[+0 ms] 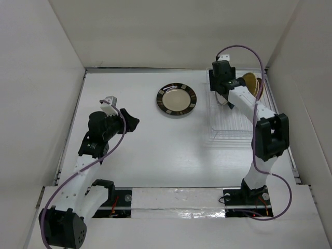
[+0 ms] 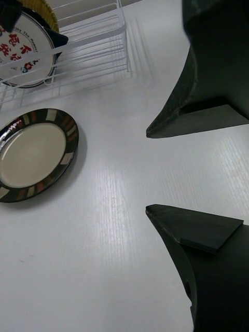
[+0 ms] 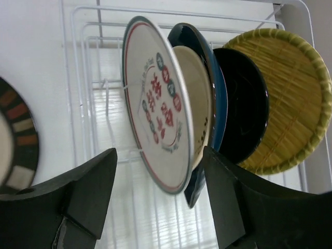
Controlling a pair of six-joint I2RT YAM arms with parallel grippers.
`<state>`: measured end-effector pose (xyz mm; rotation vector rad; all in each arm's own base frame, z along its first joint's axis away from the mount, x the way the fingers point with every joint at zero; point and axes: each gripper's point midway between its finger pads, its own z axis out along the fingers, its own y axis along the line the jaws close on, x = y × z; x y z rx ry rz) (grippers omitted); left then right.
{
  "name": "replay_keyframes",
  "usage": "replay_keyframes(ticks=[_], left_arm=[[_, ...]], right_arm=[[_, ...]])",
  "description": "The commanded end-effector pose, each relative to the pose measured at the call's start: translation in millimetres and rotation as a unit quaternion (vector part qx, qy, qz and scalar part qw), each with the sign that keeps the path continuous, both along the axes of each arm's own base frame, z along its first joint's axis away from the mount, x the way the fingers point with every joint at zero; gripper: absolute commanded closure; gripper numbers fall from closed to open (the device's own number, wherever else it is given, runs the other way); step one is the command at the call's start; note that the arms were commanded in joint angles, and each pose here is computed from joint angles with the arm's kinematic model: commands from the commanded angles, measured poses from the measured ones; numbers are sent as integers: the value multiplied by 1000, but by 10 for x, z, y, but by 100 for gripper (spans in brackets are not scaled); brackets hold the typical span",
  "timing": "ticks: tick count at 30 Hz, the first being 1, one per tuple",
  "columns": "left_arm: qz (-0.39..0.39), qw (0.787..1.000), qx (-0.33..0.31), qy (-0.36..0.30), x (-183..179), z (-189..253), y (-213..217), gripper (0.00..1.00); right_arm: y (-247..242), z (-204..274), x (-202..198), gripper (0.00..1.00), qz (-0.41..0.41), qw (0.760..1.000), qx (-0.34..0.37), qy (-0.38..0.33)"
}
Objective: Load the plates into the dish rack
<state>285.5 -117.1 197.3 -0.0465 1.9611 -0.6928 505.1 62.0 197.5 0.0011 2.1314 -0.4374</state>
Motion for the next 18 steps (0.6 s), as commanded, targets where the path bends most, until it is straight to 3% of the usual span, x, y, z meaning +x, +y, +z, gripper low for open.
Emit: replay_keyframes(ticks=[1,4,6,7,8,9,11,15,17,18], left_arm=[[-9,999,-27,-25,138,262,-94,49],[-2,999,-40,-14,254,273,-120,49],[2,999,-42,4,360,199,-136,49],[13,999,-37,3,457,224,-109,48],[18,999,-28,34,556,40,-111,48],[20,999,-21,40,644,65,-109,47],[25,996,-14,84,791,-198,-125,46],[33,992,-32,115,1094,-386,-227,42],[43,989,-32,136,1285,-550,-245,41],[48,988,-32,144,1349,-598,-248,41]], right_arm=[[162,818,-124,27,-1,983,122,-139],[473,1320,-462,26,37,951,205,-227],[627,1364,-839,26,61,931,253,-255],[738,1521,-924,26,85,910,288,-286],[827,1320,-1039,26,100,906,307,-273],[930,1509,-1218,25,128,886,334,-295],[1037,1467,-1372,24,149,873,361,-292],[1367,1263,-1735,24,214,846,414,-258],[1505,1326,-1928,24,247,821,443,-262],[1538,1194,-1983,25,253,821,445,-252]])
